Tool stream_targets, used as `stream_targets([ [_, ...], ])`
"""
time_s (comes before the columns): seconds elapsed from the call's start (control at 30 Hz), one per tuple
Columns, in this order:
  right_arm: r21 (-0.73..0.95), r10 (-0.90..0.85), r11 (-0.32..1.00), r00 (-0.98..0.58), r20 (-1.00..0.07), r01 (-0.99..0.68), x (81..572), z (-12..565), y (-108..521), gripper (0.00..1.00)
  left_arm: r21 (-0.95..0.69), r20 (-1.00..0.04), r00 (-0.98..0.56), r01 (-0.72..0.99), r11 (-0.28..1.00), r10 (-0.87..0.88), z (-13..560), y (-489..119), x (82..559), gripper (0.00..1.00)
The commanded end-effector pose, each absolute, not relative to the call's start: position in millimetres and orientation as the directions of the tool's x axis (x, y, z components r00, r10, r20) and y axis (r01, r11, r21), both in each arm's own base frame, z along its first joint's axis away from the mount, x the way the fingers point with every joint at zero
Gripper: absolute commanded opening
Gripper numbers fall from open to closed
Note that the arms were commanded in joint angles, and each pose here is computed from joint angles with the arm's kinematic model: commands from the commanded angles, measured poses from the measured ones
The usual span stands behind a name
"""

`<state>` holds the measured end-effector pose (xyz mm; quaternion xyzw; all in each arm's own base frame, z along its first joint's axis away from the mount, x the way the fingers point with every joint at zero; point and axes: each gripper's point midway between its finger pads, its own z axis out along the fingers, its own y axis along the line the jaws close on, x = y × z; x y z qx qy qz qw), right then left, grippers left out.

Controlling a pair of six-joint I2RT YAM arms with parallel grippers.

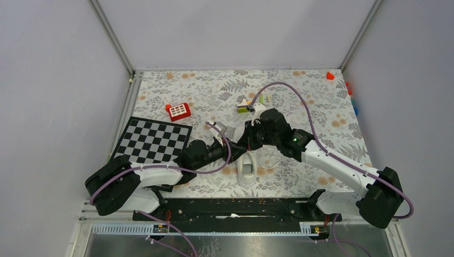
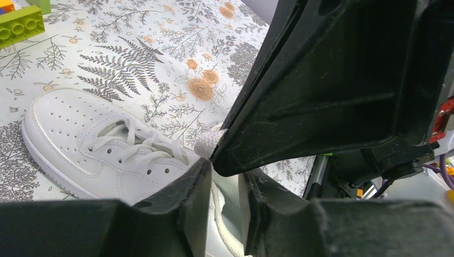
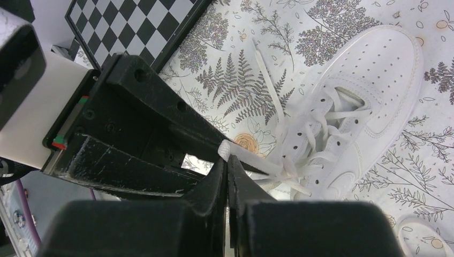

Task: Tie the shoes
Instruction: Wrap the shoelace around the shoelace.

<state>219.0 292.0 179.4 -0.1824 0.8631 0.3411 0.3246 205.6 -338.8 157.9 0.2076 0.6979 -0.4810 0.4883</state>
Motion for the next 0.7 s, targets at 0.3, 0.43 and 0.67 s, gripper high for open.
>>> stream_targets([
  [0.3,0.454,-0.024,0.745,-0.699,-0.715,-0.489,232.3,195.7,281.9,0.0,-0.471,-0.882,-0.408,0.774,0.423,-0.236,173.0,-343.8,207.7,0.0],
  [0.43,0.458,0.006,0.758,-0.697,-0.717,-0.464,234.7,194.5,275.8,0.0,-0.479,-0.878,-0.413,0.772,0.418,-0.243,172.4,-342.9,206.2,0.0],
  [0.67,0.473,0.028,0.764,-0.71,-0.703,-0.439,236.2,192.4,274.0,0.05,-0.481,-0.877,-0.418,0.771,0.417,-0.238,170.1,-343.3,205.9,0.0],
])
